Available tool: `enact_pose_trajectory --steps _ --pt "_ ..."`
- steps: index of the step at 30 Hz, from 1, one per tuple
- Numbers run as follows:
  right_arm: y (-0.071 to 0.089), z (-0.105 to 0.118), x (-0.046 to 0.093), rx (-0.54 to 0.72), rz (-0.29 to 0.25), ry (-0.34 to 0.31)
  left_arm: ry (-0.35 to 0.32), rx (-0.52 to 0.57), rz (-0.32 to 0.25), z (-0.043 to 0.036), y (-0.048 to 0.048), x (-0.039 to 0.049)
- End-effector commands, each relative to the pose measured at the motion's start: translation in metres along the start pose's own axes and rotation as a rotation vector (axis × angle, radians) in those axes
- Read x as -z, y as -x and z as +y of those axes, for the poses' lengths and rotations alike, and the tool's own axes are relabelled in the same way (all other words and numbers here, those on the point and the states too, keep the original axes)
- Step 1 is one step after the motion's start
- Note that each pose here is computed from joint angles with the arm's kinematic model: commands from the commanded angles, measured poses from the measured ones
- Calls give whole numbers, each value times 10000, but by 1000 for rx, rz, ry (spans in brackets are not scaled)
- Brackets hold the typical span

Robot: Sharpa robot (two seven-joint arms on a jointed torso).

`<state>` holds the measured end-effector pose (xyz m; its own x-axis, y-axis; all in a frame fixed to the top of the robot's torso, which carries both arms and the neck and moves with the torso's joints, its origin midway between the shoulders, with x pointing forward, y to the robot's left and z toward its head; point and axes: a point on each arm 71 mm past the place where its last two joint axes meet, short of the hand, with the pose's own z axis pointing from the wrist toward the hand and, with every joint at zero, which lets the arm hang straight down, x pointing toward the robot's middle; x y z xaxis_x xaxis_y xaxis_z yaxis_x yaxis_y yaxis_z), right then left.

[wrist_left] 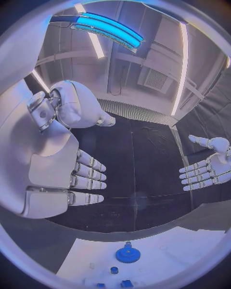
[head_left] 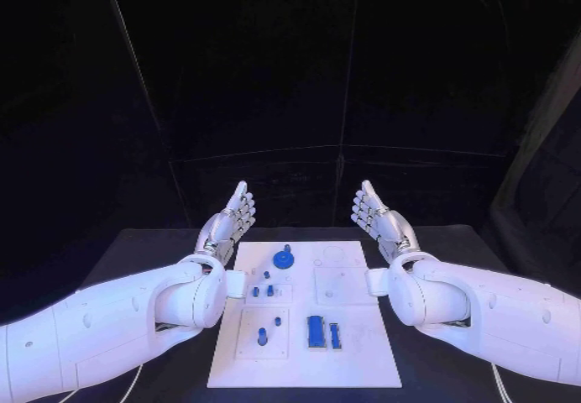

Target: Assemble the parts on the task board

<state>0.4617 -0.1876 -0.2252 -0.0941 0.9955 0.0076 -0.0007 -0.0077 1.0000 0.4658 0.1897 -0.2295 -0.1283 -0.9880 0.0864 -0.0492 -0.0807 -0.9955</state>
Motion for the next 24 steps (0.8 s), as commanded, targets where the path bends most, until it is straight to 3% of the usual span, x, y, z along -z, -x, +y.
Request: enact_pose_trajectory --steps 1,24 --pt "48 11 4 -2 -77 -1 -42 -72 -106 -50 31 31" --pt "48 11 4 -2 -77 -1 -43 -74 -113 -53 17 46"
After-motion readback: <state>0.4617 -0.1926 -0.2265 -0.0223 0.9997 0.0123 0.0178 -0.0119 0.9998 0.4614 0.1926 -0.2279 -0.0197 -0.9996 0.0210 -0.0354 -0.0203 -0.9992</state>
